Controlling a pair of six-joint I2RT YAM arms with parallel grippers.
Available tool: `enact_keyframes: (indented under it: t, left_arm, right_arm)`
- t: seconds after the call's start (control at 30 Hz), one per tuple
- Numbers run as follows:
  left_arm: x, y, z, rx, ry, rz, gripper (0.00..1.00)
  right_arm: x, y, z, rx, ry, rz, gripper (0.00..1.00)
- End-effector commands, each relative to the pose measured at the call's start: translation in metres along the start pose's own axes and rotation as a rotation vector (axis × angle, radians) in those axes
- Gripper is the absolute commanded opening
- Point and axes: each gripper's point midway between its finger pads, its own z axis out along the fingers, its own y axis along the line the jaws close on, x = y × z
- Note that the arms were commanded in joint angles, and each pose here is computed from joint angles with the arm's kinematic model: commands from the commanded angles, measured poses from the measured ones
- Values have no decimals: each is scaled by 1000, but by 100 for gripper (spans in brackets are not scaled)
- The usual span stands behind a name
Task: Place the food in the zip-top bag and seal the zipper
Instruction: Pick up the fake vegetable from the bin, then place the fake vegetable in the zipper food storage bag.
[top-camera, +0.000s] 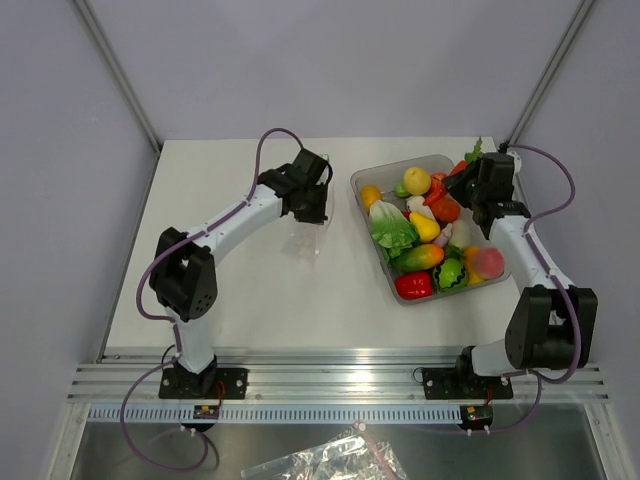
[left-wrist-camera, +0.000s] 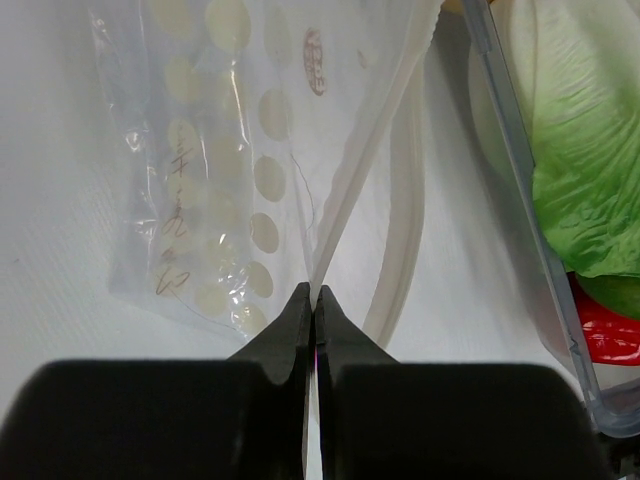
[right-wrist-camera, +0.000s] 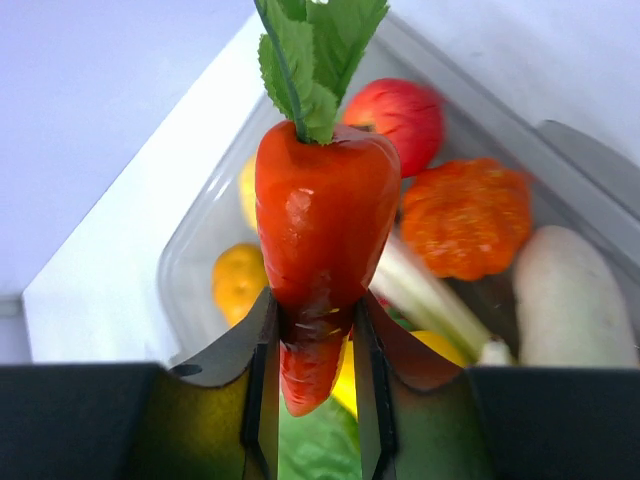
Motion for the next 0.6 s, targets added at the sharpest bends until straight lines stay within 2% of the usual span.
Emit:
enact_keyframes:
  t: [0.0,0.13,0.23,0.47,0.57]
  left_arm:
    - [-21,-5,-17,22,-63,23,0]
    - [-18,-8,-17,63,-31,26,0]
    - [-16,-14,-20,125,-5,11,0]
    - [-15,-30,-28,248,25,-28,0]
    - [-13,-35,-28,280,39,-39,0]
  right_arm:
    - [6,77,-36,-275,38,-156,0]
    - [42,126,-66,-361,40,-225,0]
    - [67,156,-79,-418,35,-221,0]
    - [113,201,-81,-468,89,-263,0]
    - [120,209,-77,-453,85,-275,0]
